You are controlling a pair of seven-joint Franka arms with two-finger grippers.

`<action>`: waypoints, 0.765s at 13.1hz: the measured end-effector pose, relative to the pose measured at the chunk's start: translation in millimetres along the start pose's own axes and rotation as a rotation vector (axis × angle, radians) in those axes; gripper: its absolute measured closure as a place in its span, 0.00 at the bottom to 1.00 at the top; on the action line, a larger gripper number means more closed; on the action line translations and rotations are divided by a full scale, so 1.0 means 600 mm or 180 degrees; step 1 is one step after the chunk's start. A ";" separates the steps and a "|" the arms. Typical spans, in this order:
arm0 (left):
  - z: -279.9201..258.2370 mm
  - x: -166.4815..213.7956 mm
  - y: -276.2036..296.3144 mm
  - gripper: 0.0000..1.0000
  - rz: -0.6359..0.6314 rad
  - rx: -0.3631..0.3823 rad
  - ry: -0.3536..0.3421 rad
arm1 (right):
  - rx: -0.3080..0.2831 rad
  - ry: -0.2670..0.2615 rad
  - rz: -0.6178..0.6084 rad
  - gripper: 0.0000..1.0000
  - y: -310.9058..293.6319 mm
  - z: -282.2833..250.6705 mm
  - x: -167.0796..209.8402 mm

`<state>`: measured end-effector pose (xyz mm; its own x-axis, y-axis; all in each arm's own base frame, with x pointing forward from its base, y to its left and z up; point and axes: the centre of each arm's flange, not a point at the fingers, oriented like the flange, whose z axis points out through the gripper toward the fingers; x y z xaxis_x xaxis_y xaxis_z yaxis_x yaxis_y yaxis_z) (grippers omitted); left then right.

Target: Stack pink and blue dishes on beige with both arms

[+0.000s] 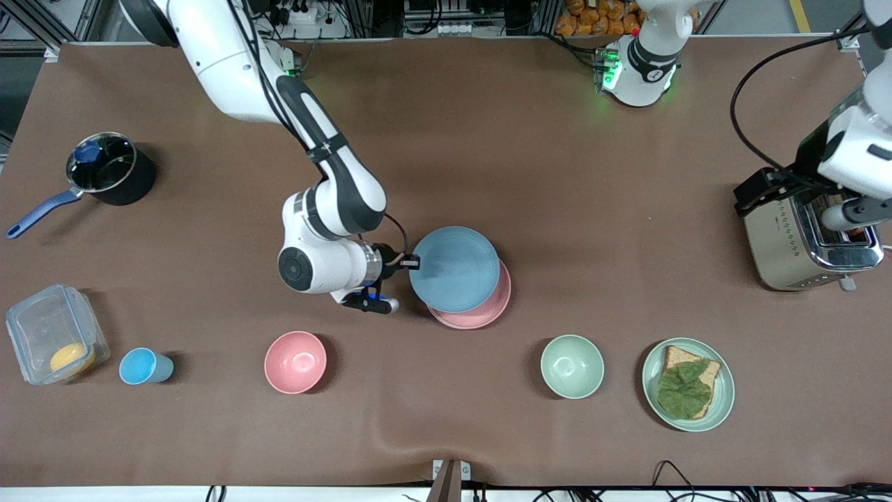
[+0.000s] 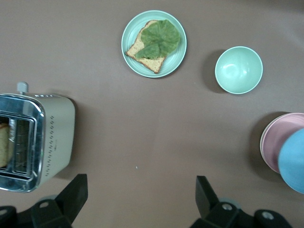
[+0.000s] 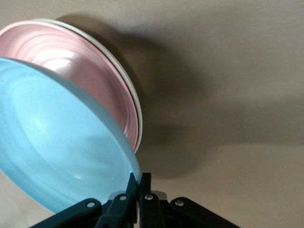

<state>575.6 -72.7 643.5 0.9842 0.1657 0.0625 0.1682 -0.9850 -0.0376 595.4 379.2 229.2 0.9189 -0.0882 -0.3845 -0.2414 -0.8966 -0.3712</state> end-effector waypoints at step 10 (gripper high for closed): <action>-0.007 -0.004 -0.053 0.00 0.0054 -0.0043 -0.0086 | 0.0080 0.0168 0.0057 0.81 -0.015 0.049 0.024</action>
<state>567.5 -41.9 648.6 0.9881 0.1501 0.0349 0.1510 -0.9882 -0.0251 601.9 398.8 202.3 0.9294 -0.1274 -0.3464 -0.2651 -0.8835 -0.3861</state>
